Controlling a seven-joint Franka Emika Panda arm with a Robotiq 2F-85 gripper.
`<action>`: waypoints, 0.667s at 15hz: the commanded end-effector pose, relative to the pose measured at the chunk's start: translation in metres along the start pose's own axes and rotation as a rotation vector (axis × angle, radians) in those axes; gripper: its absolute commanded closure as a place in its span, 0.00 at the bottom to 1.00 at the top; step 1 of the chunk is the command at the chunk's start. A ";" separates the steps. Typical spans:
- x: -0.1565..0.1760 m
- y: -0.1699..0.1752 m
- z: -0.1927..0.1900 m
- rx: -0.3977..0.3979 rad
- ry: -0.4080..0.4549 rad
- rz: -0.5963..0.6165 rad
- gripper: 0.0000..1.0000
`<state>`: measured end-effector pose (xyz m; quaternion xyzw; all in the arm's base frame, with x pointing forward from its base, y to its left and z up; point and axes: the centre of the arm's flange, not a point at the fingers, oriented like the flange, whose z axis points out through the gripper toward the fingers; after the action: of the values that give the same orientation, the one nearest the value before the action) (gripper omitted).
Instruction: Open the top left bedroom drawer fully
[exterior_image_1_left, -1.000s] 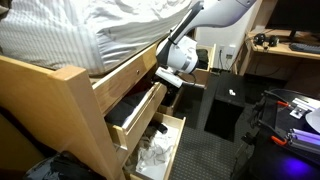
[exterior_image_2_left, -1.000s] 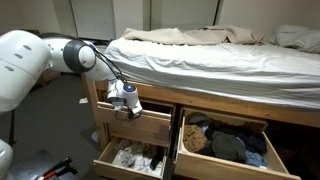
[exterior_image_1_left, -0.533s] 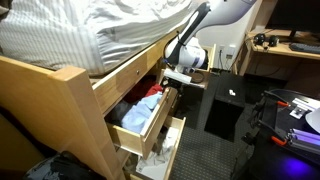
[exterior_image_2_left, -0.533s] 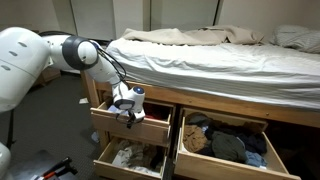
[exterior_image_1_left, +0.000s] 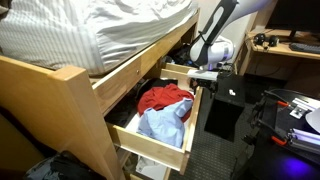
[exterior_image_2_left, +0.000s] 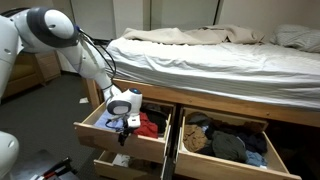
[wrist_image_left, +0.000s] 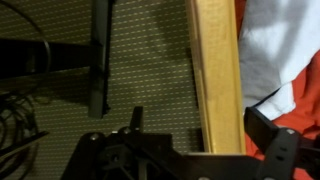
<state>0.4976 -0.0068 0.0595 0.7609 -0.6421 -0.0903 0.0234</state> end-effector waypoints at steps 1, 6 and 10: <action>0.002 0.016 -0.004 -0.051 0.015 0.017 0.00; -0.005 0.073 -0.081 -0.039 0.074 0.116 0.00; -0.007 0.113 -0.129 0.085 0.157 0.285 0.00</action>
<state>0.4508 -0.0303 0.1439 0.6982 -0.7100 -0.0546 0.0740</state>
